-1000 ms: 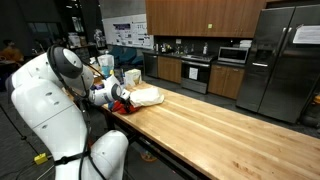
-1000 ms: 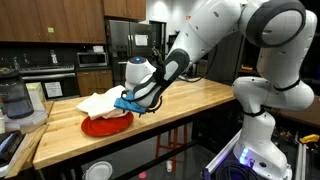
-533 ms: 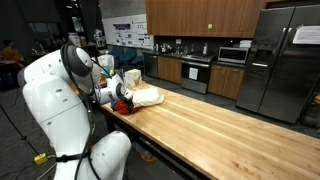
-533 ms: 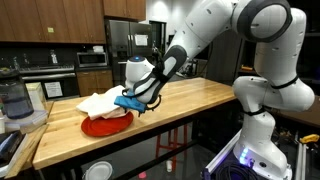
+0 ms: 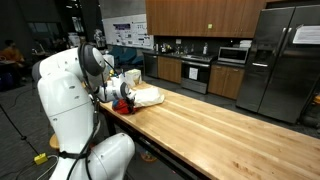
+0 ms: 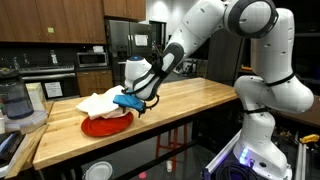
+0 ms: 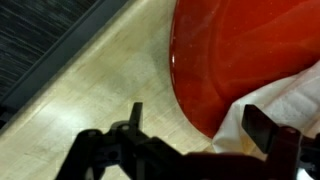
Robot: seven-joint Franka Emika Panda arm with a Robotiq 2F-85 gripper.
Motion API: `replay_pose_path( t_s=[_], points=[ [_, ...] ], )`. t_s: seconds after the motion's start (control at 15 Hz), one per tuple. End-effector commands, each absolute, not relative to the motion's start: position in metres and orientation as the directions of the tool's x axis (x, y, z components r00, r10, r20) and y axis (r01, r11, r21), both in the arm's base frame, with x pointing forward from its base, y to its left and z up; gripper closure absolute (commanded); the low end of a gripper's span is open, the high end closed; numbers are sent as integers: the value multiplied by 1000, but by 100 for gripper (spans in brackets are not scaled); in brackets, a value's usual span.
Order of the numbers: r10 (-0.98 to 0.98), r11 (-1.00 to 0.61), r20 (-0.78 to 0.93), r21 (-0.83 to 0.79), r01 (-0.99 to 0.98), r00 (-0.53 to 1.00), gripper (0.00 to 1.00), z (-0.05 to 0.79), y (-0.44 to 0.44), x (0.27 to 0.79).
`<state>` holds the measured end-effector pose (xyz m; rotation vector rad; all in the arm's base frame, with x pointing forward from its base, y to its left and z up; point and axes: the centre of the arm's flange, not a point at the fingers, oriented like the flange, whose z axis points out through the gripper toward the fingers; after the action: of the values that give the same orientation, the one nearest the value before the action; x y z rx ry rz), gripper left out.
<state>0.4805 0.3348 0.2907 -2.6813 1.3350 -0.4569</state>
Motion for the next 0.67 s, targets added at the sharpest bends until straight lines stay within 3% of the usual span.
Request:
replay_pose_path(
  t_s=[0.0, 0.47, 0.53, 0.6],
  points=[
    [-816, -578, 169, -227, -784, 553, 0, 299, 333, 486],
    [-825, -565, 130, -213, -797, 550, 0, 292, 330, 502],
    [-825, -564, 124, -212, -798, 551, 4, 292, 330, 503],
    [-826, -563, 115, -215, -798, 552, 17, 291, 330, 505]
  ],
)
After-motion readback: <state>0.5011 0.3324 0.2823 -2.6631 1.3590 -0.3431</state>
